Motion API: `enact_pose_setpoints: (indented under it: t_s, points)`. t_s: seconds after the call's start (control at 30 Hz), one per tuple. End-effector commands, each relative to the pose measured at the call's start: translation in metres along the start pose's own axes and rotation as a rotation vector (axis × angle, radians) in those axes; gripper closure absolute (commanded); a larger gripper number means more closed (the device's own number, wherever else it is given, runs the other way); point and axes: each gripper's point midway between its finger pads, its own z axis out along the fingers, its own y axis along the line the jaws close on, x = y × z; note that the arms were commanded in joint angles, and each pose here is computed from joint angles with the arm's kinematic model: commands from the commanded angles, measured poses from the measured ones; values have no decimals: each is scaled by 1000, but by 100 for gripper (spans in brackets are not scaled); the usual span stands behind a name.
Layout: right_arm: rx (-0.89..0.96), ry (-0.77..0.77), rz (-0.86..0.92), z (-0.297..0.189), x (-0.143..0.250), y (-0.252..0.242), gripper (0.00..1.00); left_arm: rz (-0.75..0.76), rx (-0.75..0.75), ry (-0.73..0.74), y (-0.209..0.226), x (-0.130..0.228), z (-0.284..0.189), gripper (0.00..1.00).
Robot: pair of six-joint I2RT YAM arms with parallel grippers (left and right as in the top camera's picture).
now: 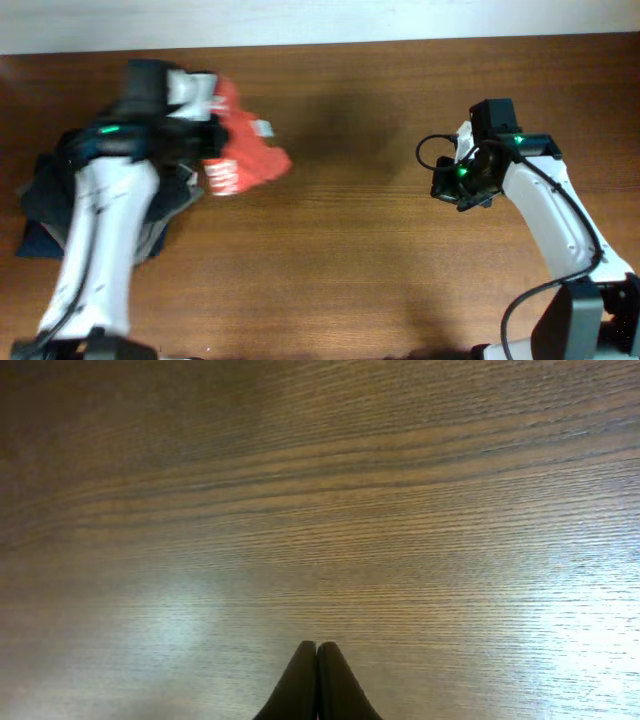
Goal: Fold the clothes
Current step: 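Carry the folded shirt left with the left gripper onto the dark clothes stack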
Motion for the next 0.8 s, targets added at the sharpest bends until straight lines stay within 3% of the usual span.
enact_pose_setpoints:
  t_s: [0.0,0.1,0.27,0.33,0.43,0.5,0.53,0.57,0.6,0.63,0.77]
  points:
    - [-15,-16,-7,-7,-2,3,96,-1,-127,-33,63,0,-29,100]
    - [-11,-9,-5,-7,0,2,96,-75,-266,-21,130,14,-49,100]
    - [-9,-4,-3,-7,1,1,96,-258,-343,-96,209,27,-79,100]
    - [-8,-4,-3,-7,1,1,96,-314,-356,-84,229,38,-81,89]
    - [-5,-3,-15,-7,2,0,96,-425,-337,-29,244,59,-72,53]
    - [-5,-3,-14,-7,2,1,96,-455,-320,17,246,69,-62,44]
    - [-5,-3,-14,-7,2,1,96,-466,-326,39,249,74,-59,33]
    - [-5,-1,-14,-7,2,0,96,-501,-349,62,252,80,-58,31]
    - [-3,4,-12,-7,3,0,96,-538,-385,83,257,87,-59,23]
    - [-2,8,-11,-7,4,0,96,-565,-417,96,260,91,-62,1]
    - [-1,12,-20,-8,6,0,96,-584,-459,56,259,85,-78,1]
